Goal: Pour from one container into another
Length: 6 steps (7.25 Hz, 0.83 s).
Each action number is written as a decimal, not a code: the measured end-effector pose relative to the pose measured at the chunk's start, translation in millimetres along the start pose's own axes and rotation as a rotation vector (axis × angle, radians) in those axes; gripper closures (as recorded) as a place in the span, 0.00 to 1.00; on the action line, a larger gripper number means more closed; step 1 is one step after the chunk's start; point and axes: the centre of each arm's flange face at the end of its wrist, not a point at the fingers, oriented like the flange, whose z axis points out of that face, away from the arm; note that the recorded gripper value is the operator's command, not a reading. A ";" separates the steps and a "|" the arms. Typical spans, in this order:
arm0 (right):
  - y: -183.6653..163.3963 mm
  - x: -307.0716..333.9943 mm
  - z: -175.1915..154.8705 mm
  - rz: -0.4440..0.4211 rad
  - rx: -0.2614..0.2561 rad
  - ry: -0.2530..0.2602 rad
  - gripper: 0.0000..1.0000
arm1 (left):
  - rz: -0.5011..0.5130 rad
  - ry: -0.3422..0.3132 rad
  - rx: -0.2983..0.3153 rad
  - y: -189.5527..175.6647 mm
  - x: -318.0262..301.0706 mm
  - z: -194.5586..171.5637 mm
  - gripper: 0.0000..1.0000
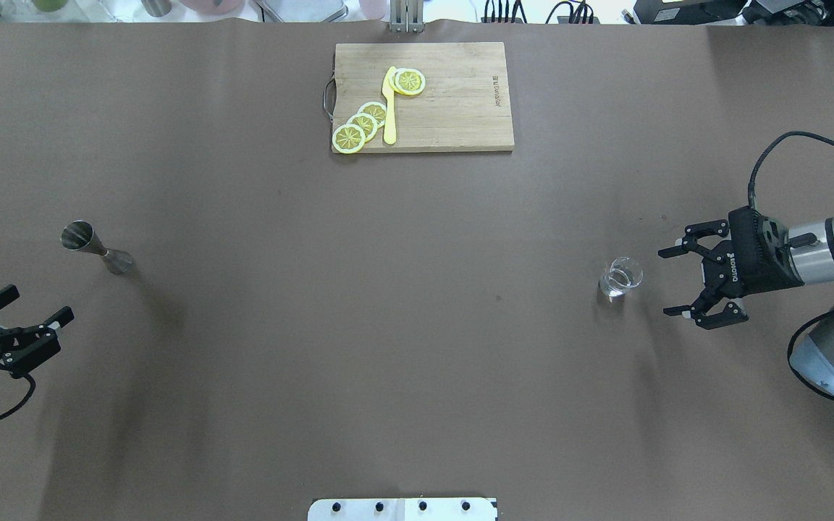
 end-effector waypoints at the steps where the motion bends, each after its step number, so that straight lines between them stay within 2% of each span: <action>1: 1.0 -2.9 -25.2 0.089 -0.037 0.027 0.00 | -0.006 0.015 -0.063 -17.2 -12.1 -1.1 0.02; 2: 1.7 0.6 -54.8 0.187 -0.085 0.075 0.00 | -0.021 0.026 -0.124 -33.8 -27.6 -0.5 0.02; 3: 3.1 12.4 -84.1 0.271 -0.124 0.138 0.00 | -0.037 -0.001 -0.193 -50.2 -51.7 0.5 0.02; 6: 16.8 51.2 -148.4 0.500 -0.234 0.290 0.00 | -0.169 -0.226 -0.382 -95.8 -135.5 6.4 0.02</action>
